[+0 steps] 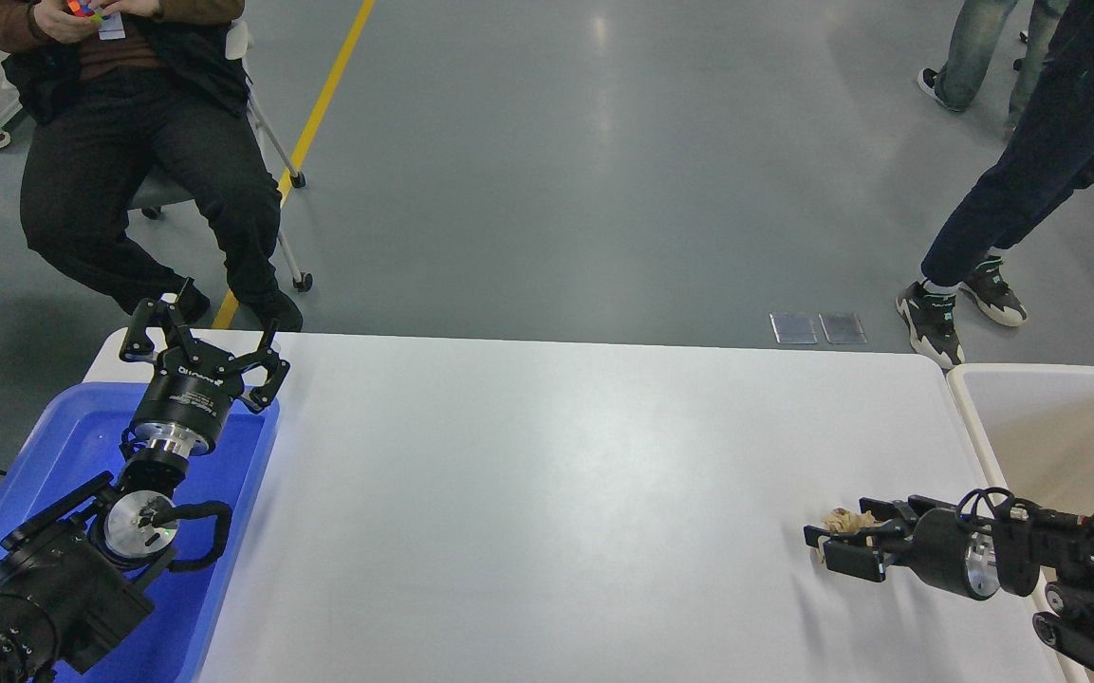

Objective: Tidy desktop
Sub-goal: 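Close the right gripper on the crumpled tan wrapper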

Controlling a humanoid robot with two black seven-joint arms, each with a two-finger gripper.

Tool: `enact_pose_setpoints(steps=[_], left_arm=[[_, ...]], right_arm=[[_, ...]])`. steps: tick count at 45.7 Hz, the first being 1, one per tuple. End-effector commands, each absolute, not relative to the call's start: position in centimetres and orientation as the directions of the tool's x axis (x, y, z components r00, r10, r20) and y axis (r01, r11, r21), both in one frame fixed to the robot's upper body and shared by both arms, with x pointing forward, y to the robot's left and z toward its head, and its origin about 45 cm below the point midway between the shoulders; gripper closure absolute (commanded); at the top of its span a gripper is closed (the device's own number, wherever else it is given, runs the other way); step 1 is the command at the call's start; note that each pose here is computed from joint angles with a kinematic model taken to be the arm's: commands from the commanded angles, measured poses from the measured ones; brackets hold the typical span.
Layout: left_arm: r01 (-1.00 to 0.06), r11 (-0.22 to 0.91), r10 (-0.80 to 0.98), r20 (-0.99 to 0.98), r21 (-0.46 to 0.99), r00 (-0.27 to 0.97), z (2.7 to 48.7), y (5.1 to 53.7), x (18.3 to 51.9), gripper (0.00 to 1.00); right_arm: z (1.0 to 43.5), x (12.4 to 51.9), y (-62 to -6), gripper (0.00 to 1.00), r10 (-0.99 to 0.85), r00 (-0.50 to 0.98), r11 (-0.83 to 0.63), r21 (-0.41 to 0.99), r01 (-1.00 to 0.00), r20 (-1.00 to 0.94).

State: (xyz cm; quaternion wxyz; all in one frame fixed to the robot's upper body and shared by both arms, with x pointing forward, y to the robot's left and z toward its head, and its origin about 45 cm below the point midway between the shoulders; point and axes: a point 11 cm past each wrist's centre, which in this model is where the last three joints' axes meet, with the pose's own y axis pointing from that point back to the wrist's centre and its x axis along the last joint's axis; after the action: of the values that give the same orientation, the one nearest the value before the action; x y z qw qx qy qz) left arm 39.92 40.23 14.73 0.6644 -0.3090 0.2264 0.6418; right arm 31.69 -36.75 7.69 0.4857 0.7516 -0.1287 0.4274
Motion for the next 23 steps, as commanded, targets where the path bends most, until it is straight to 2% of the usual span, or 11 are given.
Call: enact_pose_setpoints(steps=[1, 23], left_arm=[[-0.993, -0.015, 0.712, -0.698, -0.12, 0.073, 14.73, 40.24, 39.91, 0.0], [-0.993, -0.014, 0.713, -0.697, -0.12, 0.074, 14.73, 40.22, 39.91, 0.0]], right_arm=[[7.18, 31.65, -36.87, 0.0, 0.228, 0.6, -0.494, 0.622, -0.608, 0.767], [6.43, 31.51, -36.69, 0.01, 0.241, 0.592, -0.523, 0.616, -0.589, 0.77]])
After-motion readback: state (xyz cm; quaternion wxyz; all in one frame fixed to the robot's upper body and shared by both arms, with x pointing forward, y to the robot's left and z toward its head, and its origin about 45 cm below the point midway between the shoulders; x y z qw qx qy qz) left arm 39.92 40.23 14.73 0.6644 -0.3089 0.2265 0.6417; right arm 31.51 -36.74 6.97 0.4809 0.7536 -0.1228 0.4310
